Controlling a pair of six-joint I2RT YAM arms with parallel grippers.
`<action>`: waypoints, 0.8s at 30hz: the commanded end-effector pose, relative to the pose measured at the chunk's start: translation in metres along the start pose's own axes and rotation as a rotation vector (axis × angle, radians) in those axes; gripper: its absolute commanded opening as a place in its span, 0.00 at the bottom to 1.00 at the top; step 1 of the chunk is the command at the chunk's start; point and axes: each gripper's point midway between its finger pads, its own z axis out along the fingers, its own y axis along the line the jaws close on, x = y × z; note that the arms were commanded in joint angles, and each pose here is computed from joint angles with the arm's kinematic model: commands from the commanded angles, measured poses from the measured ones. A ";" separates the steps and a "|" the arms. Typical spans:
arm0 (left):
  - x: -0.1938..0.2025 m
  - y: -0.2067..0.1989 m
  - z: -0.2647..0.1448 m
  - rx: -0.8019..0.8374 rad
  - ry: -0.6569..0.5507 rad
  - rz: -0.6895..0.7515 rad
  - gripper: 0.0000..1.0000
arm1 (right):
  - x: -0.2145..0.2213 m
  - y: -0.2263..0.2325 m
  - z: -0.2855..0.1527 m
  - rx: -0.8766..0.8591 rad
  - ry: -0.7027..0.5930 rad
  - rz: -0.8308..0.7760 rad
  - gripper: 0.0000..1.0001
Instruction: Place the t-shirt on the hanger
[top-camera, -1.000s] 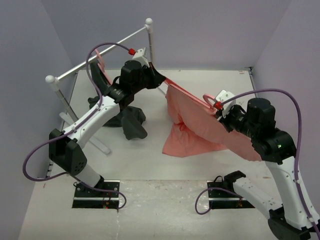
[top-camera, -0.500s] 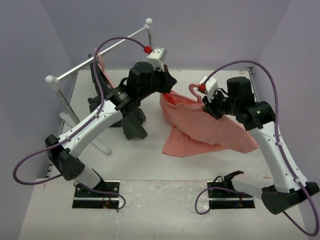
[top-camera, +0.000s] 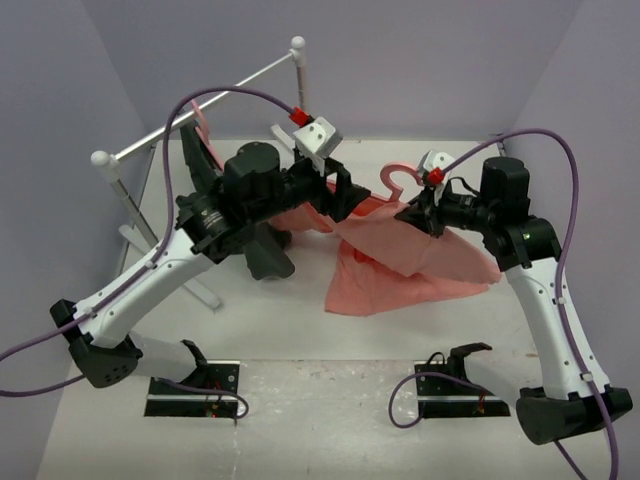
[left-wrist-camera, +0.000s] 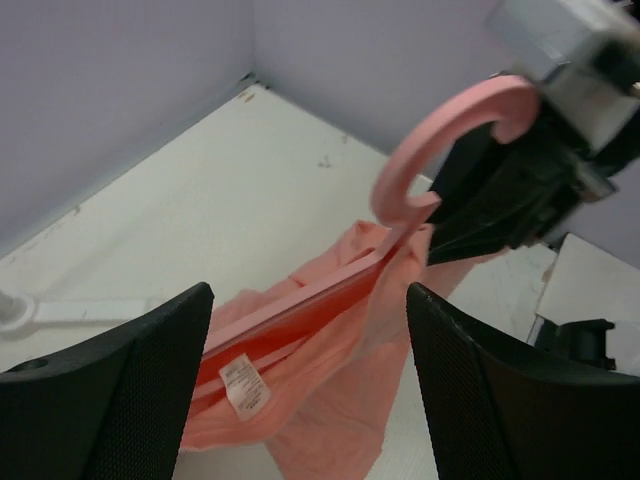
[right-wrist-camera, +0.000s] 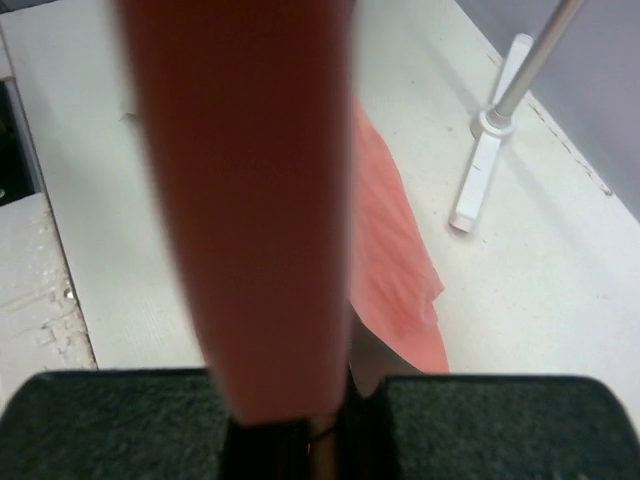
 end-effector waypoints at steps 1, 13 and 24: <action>-0.038 -0.053 -0.034 0.378 -0.177 0.192 0.79 | -0.033 0.019 -0.003 -0.123 -0.134 -0.098 0.00; -0.036 -0.070 -0.023 0.765 -0.157 0.117 0.61 | -0.034 0.049 -0.007 -0.313 -0.153 -0.164 0.00; -0.049 -0.075 -0.016 0.805 -0.208 0.055 0.00 | -0.034 0.038 -0.001 -0.294 -0.130 -0.130 0.00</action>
